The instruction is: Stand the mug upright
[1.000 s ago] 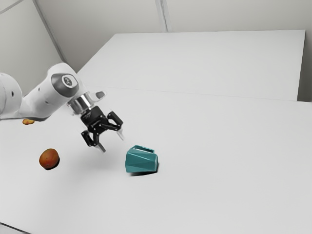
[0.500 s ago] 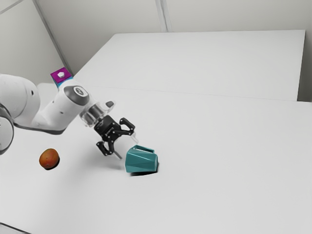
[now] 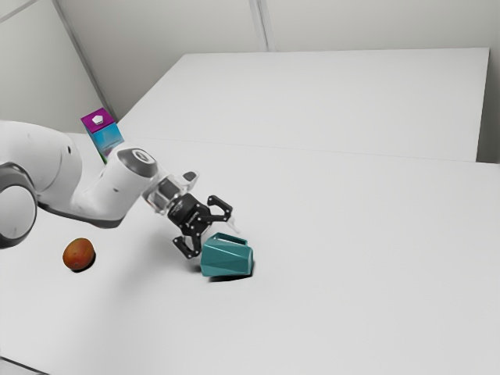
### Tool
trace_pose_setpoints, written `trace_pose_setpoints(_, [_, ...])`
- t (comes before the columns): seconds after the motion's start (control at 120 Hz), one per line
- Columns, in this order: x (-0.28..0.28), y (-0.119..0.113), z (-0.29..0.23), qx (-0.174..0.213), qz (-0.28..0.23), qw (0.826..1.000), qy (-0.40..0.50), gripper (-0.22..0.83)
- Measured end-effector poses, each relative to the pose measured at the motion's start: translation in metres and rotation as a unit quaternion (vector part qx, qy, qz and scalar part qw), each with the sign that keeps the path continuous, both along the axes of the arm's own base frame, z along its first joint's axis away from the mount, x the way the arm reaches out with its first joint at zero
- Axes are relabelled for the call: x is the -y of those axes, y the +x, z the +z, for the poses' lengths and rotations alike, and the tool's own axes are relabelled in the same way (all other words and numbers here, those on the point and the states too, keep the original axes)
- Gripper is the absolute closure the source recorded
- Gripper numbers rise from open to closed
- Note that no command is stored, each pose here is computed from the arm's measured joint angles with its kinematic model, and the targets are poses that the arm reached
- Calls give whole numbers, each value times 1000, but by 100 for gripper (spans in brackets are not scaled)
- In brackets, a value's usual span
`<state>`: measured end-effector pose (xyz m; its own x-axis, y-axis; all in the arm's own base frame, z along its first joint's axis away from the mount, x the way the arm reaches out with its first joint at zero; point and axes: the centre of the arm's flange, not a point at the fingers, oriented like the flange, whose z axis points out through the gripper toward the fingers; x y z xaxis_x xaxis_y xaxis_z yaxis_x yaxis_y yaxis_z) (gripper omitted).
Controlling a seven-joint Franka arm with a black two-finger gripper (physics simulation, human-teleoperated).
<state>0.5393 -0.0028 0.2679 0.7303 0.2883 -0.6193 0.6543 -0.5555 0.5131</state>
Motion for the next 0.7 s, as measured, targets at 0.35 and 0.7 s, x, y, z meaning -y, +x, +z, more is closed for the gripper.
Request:
trace_pose_setpoints(0.35, [12, 12, 18, 24, -25, 999, 15, 61])
trace_pose_setpoints(0.7, [23, 15, 31, 35, -39, 998, 21, 77])
